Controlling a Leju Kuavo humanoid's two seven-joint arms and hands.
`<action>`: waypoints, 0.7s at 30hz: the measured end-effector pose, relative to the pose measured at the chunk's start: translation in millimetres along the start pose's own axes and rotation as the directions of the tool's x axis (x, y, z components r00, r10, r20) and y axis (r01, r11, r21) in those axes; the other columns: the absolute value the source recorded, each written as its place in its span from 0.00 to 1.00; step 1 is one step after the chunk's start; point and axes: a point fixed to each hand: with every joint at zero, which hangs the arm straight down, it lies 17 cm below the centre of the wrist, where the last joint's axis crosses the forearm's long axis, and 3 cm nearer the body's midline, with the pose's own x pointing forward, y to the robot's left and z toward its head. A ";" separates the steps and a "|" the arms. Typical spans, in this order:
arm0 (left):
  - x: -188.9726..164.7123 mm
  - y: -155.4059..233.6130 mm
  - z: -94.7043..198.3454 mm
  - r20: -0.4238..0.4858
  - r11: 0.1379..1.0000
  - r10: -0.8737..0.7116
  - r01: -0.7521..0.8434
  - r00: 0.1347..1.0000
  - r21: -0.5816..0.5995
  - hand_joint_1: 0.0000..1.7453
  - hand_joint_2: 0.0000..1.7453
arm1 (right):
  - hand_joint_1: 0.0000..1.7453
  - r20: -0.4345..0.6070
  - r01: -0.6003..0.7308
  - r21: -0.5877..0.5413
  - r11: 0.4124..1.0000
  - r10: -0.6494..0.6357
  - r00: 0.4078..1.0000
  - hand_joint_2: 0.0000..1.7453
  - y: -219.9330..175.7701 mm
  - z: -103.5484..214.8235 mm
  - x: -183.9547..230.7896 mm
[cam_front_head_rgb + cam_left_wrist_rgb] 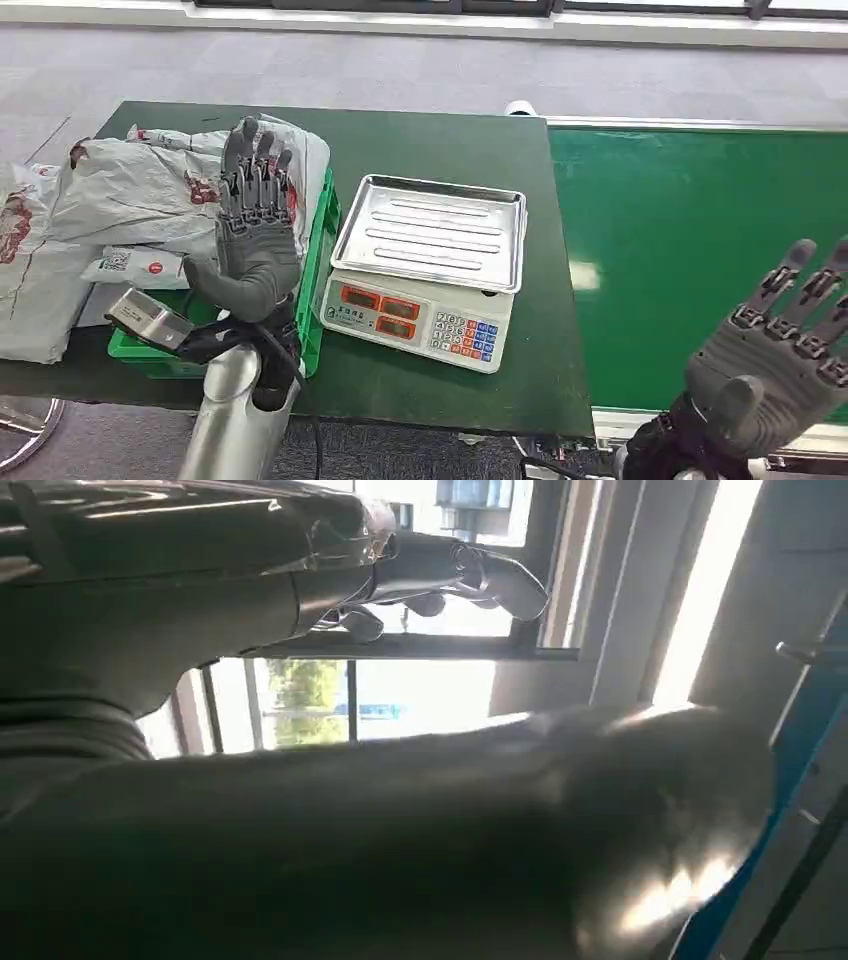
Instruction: Moved the parcel from conveyor to table for the left to box.
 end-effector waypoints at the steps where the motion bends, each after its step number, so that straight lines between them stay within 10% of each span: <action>1: 1.6 0.5 -0.5 0.004 1.000 0.001 -0.001 1.000 0.002 0.00 0.00 | 0.00 0.000 0.006 0.000 1.000 -0.006 1.000 1.00 0.7 -1.2 -1.2; 21: 10.2 0.9 -3.8 0.027 1.000 -0.011 0.011 1.000 0.005 0.00 0.00 | 0.00 -0.002 0.015 0.003 1.000 -0.015 1.000 1.00 3.5 -5.6 -9.3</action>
